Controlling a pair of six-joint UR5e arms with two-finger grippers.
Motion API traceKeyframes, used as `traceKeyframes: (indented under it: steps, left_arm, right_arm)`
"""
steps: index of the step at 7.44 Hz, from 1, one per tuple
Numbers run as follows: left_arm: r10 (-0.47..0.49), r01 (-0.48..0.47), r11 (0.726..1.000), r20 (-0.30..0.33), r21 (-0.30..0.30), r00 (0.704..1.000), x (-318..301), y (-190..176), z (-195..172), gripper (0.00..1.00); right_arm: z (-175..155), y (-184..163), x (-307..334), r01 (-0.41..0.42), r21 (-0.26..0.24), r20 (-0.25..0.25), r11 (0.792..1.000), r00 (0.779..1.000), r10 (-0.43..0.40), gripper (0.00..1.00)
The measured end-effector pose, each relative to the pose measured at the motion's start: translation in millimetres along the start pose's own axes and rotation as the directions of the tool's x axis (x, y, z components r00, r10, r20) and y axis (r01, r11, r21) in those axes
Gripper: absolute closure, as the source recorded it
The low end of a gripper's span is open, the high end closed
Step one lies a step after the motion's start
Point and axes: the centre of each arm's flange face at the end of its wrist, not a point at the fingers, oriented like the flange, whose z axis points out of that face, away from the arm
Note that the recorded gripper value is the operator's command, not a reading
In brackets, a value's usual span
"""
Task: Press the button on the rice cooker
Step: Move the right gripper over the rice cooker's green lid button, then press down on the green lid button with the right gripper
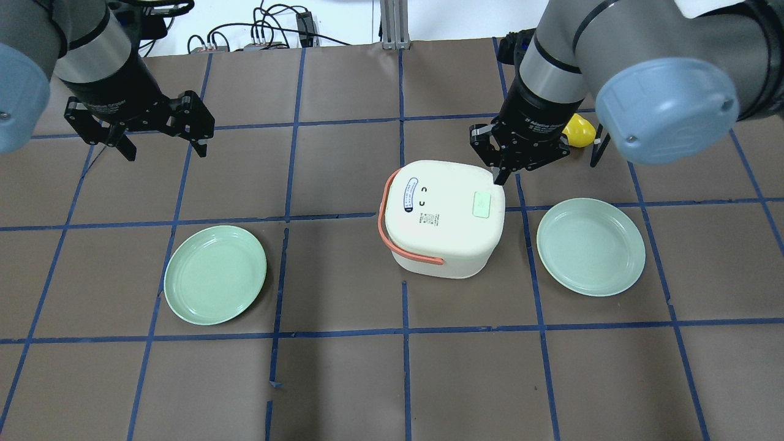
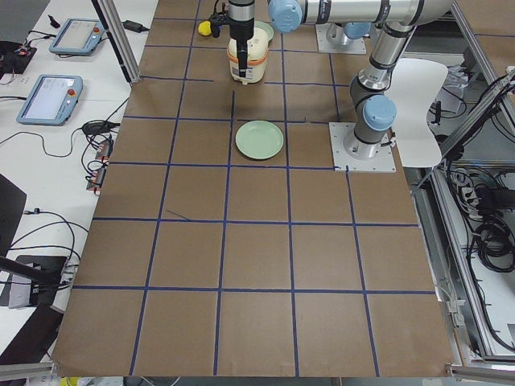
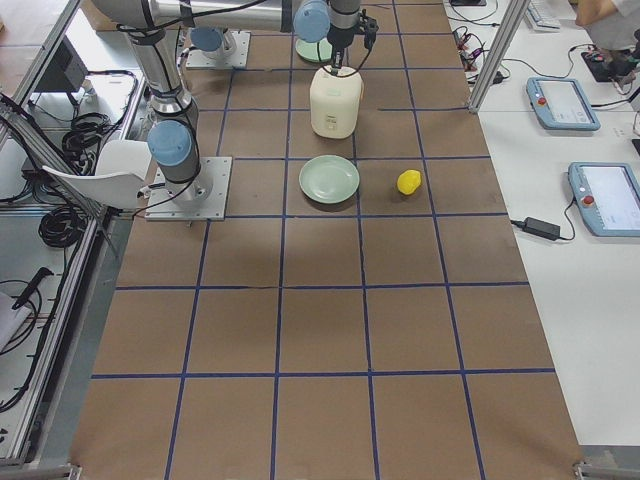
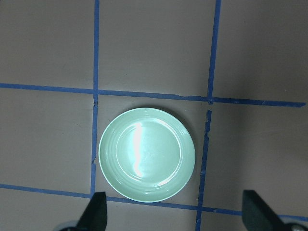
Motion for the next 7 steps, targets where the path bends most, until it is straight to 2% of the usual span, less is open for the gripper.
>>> traceKeyframes:
  steps: [2, 7]
  left_arm:
    - [0.0, 0.0, 1.0, 0.0, 0.0, 1.0, 0.0, 0.0, 0.0, 0.0]
    - [0.0, 0.0, 1.0, 0.0, 0.0, 1.0, 0.0, -0.1, 0.2, 0.0]
  right_arm:
    - [15.1, -3.7, -8.3, -0.015, 0.016, 0.003, 1.0, 1.0, 0.015, 0.91]
    - [45.7, -0.1, -5.6, -0.028, -0.013, -0.002, 1.0, 1.0, 0.028, 0.92]
